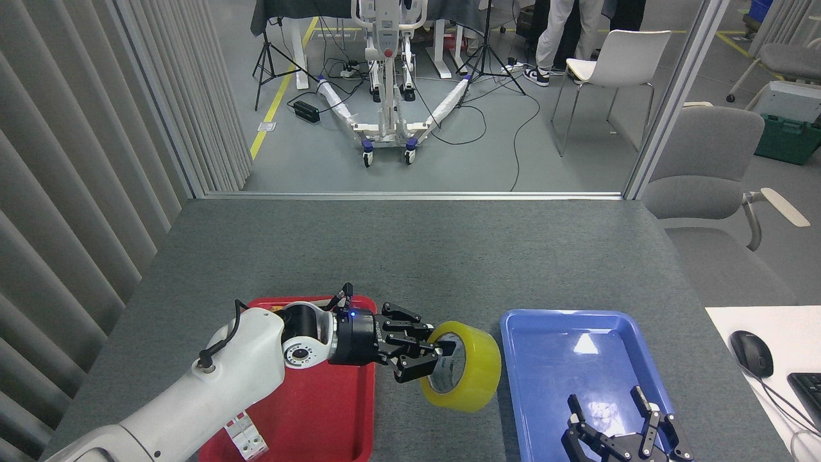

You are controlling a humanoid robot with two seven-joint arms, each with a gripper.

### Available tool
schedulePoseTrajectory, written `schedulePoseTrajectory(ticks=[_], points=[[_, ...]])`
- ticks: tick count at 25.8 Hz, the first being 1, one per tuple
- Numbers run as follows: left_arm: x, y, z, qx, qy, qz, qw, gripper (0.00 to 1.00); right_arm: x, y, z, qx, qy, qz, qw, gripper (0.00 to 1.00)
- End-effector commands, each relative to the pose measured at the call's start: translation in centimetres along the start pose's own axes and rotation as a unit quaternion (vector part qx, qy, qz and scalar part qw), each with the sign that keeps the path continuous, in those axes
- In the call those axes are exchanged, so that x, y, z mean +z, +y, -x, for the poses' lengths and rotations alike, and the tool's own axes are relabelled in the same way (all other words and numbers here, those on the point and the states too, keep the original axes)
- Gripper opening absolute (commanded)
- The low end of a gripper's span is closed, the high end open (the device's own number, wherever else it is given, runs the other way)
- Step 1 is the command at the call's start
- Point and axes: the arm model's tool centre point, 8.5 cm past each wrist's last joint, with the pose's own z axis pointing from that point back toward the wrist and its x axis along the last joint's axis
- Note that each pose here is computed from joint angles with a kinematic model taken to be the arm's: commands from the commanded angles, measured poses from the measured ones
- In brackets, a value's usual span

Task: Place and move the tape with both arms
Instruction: 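Bring the right gripper up to the tape and grasp it from the left gripper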

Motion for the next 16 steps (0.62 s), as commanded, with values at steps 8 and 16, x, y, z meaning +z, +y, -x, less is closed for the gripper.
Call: schedulePoseTrajectory(ticks=[8, 16], points=[[-0.7, -0.5, -0.7, 0.022, -0.007, -0.034, 0.999, 0.0, 1.3, -1.5, -4.6, -0.05, -0.222, 0.069, 0.971, 1.0], [-1.4, 0.4, -1.6, 0.012, -0.021, -0.044, 0.999, 0.0, 2.0, -1.5, -6.0, -0.077, -0.313, 0.071, 0.944, 1.0]])
